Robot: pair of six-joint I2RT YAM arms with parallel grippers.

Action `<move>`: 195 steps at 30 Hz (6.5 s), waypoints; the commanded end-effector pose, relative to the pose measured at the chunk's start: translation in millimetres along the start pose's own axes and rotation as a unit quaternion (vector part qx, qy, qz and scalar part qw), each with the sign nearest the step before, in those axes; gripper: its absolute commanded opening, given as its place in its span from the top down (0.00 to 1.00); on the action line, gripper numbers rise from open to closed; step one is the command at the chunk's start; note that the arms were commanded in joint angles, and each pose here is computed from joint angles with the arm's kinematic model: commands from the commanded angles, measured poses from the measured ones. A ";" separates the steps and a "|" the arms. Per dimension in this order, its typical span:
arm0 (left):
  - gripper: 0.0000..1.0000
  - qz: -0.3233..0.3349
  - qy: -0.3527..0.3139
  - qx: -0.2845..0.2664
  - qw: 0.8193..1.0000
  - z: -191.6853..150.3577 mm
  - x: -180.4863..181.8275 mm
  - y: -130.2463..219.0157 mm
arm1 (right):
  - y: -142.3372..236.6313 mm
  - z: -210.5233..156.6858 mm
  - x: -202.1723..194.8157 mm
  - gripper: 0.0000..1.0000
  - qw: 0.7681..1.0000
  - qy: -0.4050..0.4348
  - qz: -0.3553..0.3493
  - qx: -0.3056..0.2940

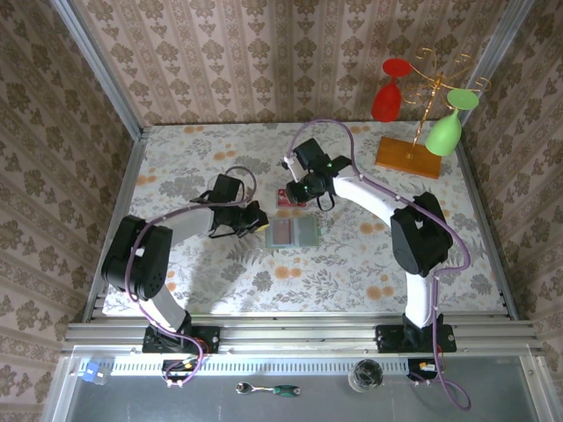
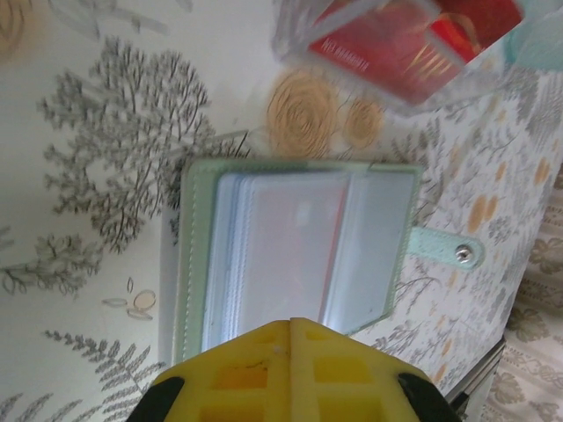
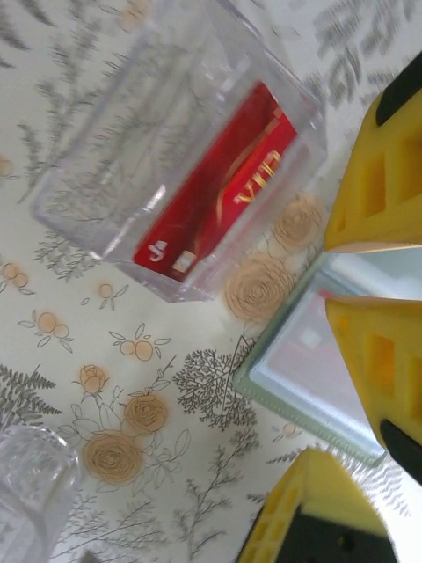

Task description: Take the credit cards out of the card holder

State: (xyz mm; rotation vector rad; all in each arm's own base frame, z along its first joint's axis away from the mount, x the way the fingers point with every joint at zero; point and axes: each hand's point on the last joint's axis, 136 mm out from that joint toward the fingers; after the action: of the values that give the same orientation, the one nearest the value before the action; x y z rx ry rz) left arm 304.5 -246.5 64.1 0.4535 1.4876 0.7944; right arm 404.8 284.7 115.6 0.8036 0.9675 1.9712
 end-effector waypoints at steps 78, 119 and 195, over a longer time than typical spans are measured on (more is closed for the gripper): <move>1.00 0.058 0.016 0.010 0.998 -19.1 43.7 -22.8 | -53.6 -69.2 58.3 0.66 0.942 -0.288 0.137 0.106; 1.00 0.073 0.016 0.013 0.997 -17.7 48.4 -24.7 | -50.2 -95.1 22.0 0.68 0.946 -0.292 0.062 0.123; 0.87 -0.029 -0.052 0.070 0.996 -22.1 -80.3 -73.8 | 21.6 -79.4 -17.8 0.69 0.938 -0.330 0.101 0.016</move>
State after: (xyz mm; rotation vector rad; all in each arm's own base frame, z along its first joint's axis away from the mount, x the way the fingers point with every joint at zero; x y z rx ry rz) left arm 307.2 -348.1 68.0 0.5156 1.4610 0.6292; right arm 347.1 242.2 83.8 1.5392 0.5216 1.6512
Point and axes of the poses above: each hand's point on the last joint's axis, 136 mm out from that joint toward the fingers, its own y axis back along the fingers, its own x axis along the line the jaws close on, z = x × y
